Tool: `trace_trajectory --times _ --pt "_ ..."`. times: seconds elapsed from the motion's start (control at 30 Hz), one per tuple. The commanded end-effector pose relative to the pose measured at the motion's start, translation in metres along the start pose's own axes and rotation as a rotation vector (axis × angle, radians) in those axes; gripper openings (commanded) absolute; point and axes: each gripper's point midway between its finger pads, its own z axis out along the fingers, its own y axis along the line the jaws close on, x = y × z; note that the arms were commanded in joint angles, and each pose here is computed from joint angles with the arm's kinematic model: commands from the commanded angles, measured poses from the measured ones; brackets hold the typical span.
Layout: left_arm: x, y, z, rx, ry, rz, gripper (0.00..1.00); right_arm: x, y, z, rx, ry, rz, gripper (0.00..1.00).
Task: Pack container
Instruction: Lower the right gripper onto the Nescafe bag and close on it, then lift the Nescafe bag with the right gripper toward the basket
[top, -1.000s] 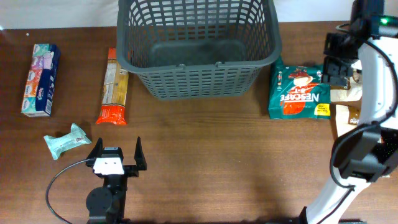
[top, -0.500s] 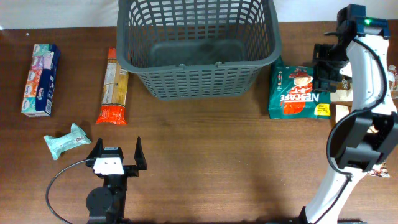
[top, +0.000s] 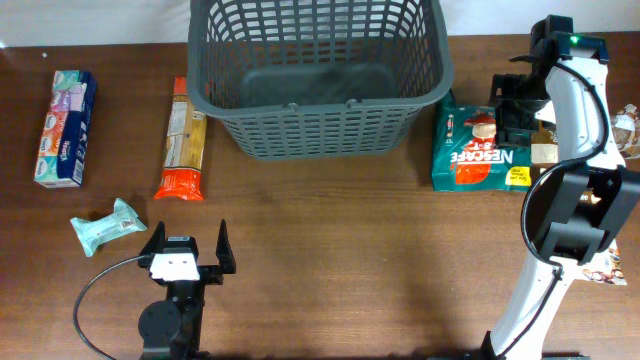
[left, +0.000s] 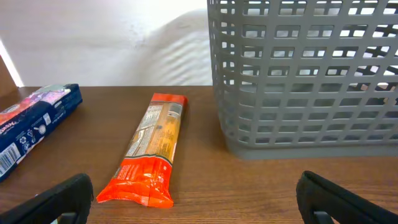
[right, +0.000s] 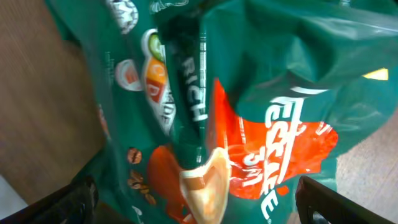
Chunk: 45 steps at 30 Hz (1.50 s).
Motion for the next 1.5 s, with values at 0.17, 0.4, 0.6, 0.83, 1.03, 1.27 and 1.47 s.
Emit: trace_trajectory --times 0.17,0.4,0.6,0.83,1.03,1.27,1.47 --pt "0.001 -0.002 0.0 0.01 -0.003 0.015 0.99 -0.006 0.001 0.001 0.006 -0.044 -0.028 0.99" --pt "0.001 -0.002 0.0 0.01 -0.003 0.015 0.99 -0.012 -0.001 0.002 0.016 -0.077 -0.017 0.99" --pt "0.001 -0.002 0.0 0.01 -0.003 0.015 0.99 -0.014 0.001 0.014 0.025 -0.079 -0.017 0.99" --pt "0.001 -0.002 0.0 0.01 -0.003 0.015 0.99 -0.003 0.0 0.048 0.071 -0.025 -0.073 0.99" --pt "0.001 -0.002 0.0 0.01 -0.003 0.015 0.99 0.004 -0.004 0.065 0.109 -0.026 -0.09 0.99" --pt "0.001 -0.002 0.0 0.01 -0.003 0.015 0.99 0.004 -0.011 0.079 0.151 -0.018 -0.086 0.99" --pt "0.001 -0.002 0.0 0.01 -0.003 0.015 0.99 0.002 -0.011 0.079 0.152 -0.026 -0.086 0.99"
